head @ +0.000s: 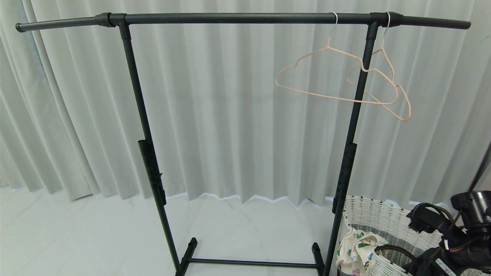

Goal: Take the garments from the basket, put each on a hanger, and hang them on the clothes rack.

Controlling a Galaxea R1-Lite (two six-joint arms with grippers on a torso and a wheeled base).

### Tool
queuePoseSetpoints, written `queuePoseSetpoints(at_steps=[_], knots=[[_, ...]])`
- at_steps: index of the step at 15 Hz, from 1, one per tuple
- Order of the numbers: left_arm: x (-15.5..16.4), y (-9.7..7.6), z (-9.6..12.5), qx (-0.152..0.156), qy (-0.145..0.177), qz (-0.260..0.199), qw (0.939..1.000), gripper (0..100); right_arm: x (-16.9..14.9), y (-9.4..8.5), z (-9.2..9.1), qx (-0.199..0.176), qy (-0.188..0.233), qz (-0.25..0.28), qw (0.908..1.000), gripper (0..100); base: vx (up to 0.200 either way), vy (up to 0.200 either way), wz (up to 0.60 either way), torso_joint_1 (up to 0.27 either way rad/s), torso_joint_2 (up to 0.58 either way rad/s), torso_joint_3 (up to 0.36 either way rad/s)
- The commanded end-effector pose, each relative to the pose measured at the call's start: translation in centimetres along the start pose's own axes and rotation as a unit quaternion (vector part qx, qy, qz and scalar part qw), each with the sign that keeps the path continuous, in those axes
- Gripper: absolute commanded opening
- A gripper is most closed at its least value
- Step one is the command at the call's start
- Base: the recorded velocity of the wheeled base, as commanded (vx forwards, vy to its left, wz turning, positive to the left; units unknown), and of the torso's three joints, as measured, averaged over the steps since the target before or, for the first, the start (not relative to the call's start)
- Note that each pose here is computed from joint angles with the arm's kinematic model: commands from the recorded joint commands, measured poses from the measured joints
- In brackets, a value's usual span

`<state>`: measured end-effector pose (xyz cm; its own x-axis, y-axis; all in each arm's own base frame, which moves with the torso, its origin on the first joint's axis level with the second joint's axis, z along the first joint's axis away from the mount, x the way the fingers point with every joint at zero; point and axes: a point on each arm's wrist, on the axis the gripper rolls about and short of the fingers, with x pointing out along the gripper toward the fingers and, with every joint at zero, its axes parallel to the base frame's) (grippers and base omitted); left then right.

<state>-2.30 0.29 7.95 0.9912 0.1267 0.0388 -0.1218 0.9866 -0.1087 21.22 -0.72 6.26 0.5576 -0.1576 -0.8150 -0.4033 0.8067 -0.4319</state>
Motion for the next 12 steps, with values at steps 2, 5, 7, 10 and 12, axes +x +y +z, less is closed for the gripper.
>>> queuePoseSetpoints(at_steps=[2, 5, 7, 10, 12], knots=[[0.0, 0.0, 0.0, 0.000, 0.000, 0.000, 1.0000, 100, -4.0, -0.9, 0.3, 0.012, -0.067, -0.047, 0.9965, 0, 0.000, 0.000, 0.00, 0.000, 0.00, 0.000], [0.0, 0.0, 0.0, 0.000, 0.000, 0.000, 1.0000, 100, -8.6, -1.7, 0.1, 0.024, -0.109, -0.076, 0.9909, 0, 0.000, 0.000, 0.00, 0.000, 0.00, 0.000], [0.0, 0.0, 0.0, 0.000, 0.000, 0.000, 1.0000, 100, -12.0, -2.4, 0.3, 0.047, -0.134, -0.091, 0.9857, 0, 0.000, 0.000, 0.00, 0.000, 0.00, 0.000], [0.0, 0.0, 0.0, 0.000, 0.000, 0.000, 1.0000, 100, -16.9, -3.4, 0.4, 0.101, -0.198, -0.119, 0.9677, 0, 0.000, 0.000, 0.00, 0.000, 0.00, 0.000], [0.0, 0.0, 0.0, 0.005, 0.003, -0.007, 1.0000, 100, -19.5, -4.0, 1.0, 0.137, -0.263, -0.121, 0.9472, 0, 0.000, 0.000, 0.00, 0.000, 0.00, 0.000]])
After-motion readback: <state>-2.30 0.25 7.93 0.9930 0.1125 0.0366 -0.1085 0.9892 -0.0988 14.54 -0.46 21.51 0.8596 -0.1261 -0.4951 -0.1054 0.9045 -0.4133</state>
